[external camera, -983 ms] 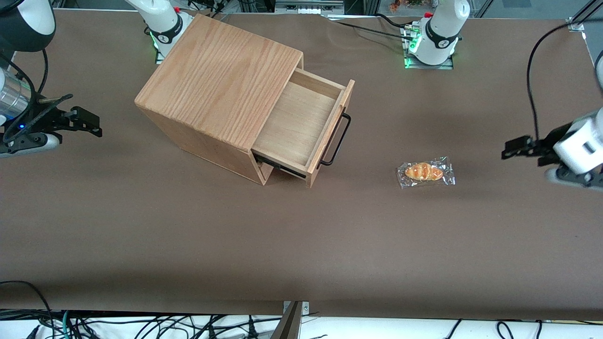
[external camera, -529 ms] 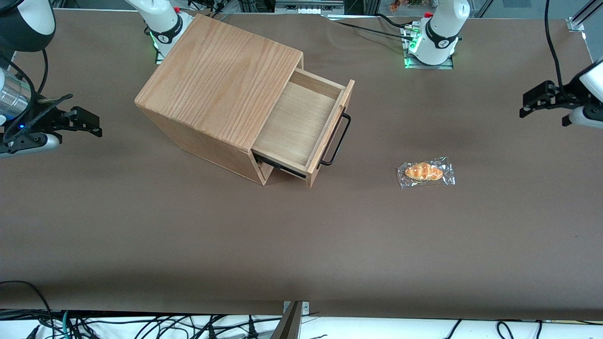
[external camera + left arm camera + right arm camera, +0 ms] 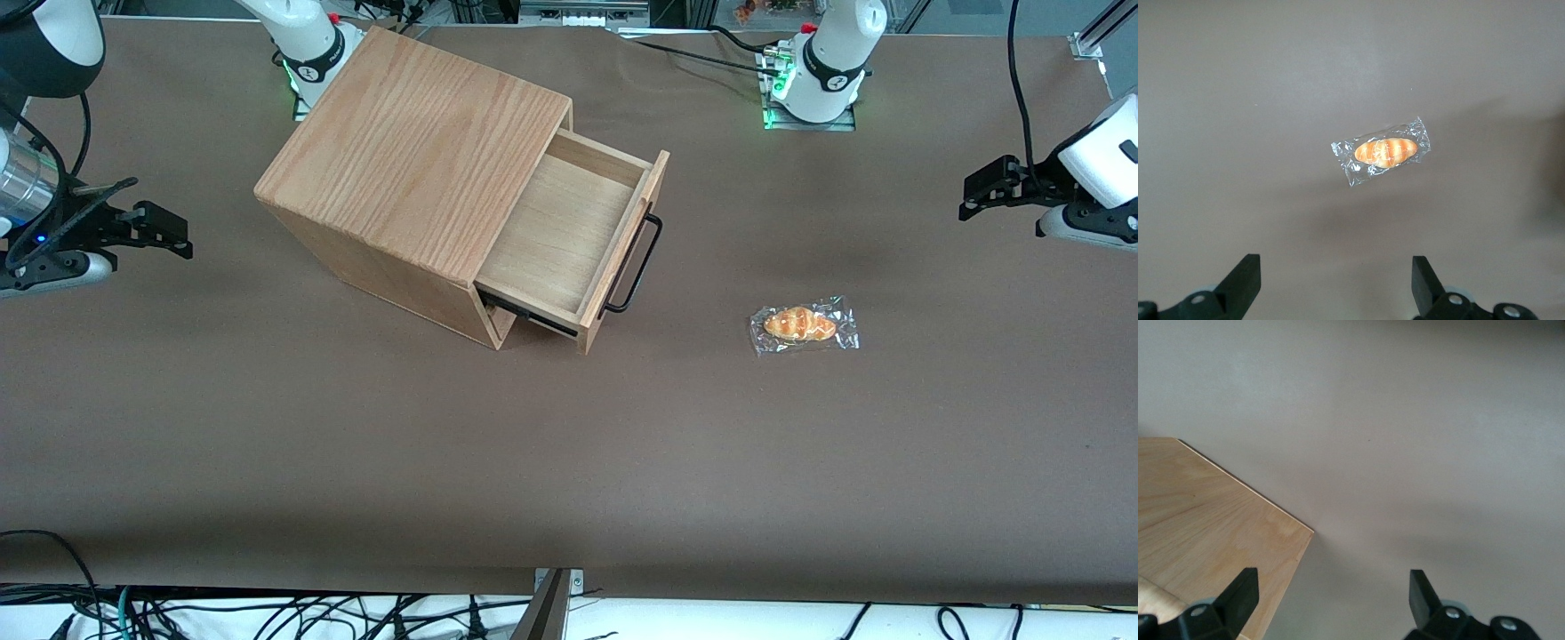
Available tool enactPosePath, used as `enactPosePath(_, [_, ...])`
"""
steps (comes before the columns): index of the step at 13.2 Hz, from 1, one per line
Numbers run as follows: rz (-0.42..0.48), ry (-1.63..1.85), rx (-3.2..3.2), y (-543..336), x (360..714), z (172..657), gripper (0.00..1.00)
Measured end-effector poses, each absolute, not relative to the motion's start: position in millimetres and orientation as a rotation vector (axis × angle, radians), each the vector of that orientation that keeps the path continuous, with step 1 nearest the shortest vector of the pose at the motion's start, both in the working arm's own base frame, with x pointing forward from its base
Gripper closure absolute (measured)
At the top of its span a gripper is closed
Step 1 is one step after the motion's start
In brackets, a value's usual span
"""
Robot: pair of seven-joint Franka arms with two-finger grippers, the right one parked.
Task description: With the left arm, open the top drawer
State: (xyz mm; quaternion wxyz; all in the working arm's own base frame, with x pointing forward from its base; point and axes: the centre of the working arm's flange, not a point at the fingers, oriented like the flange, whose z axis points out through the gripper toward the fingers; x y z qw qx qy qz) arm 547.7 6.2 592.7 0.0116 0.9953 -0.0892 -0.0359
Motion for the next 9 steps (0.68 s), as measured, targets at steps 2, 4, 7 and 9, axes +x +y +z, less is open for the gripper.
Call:
enactPosePath(2, [-0.112,-0.277,3.104,6.2,547.7,592.7,0.0])
enactPosePath(4, [-0.112,-0.273,3.105,6.2,547.8,592.6,0.0])
enactPosePath(7, [-0.113,-0.267,3.105,6.3,547.9,592.3,0.0])
enactPosePath(9, [-0.114,-0.264,3.106,6.7,548.0,592.1,0.0])
